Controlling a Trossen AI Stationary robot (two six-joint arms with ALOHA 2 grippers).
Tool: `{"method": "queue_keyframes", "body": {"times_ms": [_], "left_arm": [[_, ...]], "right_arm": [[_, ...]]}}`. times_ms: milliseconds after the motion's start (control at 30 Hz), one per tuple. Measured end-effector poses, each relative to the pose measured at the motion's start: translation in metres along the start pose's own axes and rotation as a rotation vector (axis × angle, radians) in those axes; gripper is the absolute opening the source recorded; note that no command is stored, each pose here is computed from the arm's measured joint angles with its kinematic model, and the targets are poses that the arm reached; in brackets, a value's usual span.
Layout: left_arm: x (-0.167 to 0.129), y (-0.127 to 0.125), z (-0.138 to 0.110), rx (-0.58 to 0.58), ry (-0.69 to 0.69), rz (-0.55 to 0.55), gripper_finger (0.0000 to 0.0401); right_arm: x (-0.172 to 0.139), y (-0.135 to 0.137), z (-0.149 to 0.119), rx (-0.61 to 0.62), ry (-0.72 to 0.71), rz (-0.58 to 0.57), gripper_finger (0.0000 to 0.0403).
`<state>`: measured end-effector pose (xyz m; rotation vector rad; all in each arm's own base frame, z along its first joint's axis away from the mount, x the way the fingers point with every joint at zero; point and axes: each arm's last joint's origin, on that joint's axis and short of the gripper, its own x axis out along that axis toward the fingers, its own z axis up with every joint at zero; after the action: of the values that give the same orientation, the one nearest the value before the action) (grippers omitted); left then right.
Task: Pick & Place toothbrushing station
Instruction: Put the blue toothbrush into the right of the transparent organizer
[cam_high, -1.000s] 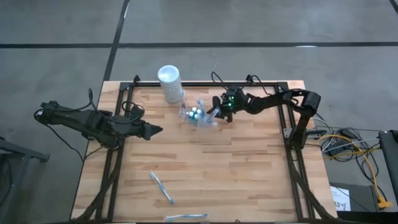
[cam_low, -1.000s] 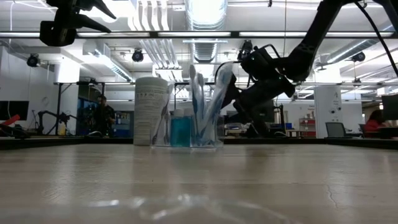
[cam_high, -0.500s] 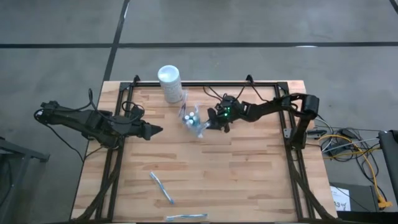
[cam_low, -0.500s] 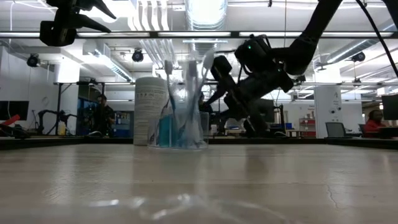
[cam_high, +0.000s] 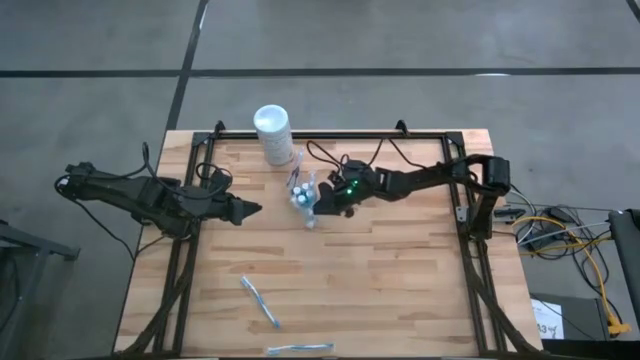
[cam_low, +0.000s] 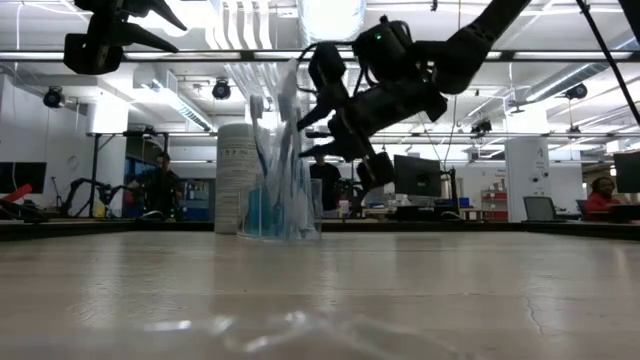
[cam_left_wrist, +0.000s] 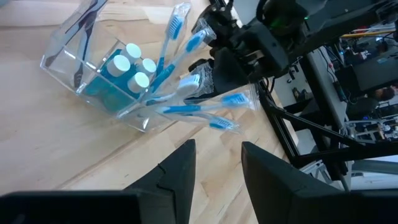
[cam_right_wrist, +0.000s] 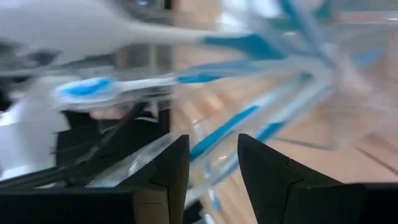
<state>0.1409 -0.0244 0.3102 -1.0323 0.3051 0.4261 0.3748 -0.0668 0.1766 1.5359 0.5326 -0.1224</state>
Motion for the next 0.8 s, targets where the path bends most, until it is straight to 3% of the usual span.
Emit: {"method": "queue_keyframes", "body": {"times_ms": [267,533,800], "left_arm": [[0.000,0.000,0.000,-0.002,-0.001,-0.005,0.0133],[-0.001,0.000,0.000,-0.003,0.002,-0.008,0.0133],[-0.004,0.000,0.002,-0.006,0.000,-0.022,0.0133]], "right_arm": [[-0.003,-0.012,0.004,0.021,0.006,-0.103,0.0132],[-0.016,0.011,0.007,-0.037,-0.023,-0.009,0.0132],[-0.036,0.019,0.028,-0.042,-0.098,0.023,0.0132]]}}
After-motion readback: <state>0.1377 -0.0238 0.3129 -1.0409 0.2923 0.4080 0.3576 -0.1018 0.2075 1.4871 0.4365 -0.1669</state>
